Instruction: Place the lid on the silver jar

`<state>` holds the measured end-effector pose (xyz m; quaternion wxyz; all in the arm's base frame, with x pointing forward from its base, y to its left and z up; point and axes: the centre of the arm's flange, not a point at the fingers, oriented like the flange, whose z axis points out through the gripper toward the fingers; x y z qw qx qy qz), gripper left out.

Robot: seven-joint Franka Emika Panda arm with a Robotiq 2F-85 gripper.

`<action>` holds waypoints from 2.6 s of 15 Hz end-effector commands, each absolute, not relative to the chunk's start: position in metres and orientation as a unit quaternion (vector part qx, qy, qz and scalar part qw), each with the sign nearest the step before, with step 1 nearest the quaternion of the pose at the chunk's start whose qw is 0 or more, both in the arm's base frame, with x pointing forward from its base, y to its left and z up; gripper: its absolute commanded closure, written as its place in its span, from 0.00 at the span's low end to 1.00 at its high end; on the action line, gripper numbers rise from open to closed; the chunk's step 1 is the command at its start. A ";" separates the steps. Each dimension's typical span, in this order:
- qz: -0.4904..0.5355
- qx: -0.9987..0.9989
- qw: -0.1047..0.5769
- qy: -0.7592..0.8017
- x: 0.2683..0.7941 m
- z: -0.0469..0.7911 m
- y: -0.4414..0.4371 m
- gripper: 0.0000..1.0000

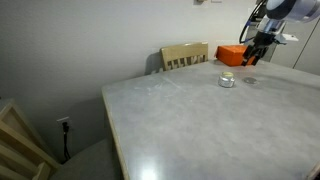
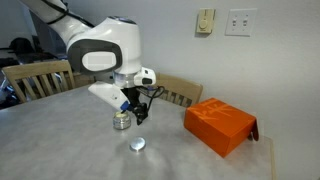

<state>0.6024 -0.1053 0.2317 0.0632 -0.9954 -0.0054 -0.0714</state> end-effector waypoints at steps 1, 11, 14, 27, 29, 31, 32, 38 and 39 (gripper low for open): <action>-0.049 -0.997 0.057 0.003 0.636 0.212 -0.111 0.00; 0.055 -0.993 0.025 0.102 0.651 0.169 -0.123 0.00; 0.056 -0.991 0.026 0.121 0.643 0.162 -0.133 0.00; 0.053 -0.985 0.042 0.162 0.632 0.149 -0.141 0.00; 0.057 -0.983 0.029 0.173 0.632 0.147 -0.138 0.00; 0.063 -0.980 0.019 0.187 0.632 0.145 -0.136 0.00; 0.063 -0.979 0.014 0.194 0.632 0.143 -0.135 0.00; 0.067 -0.970 -0.002 0.232 0.624 0.131 -0.140 0.00; 0.064 -0.970 -0.002 0.233 0.623 0.129 -0.141 0.00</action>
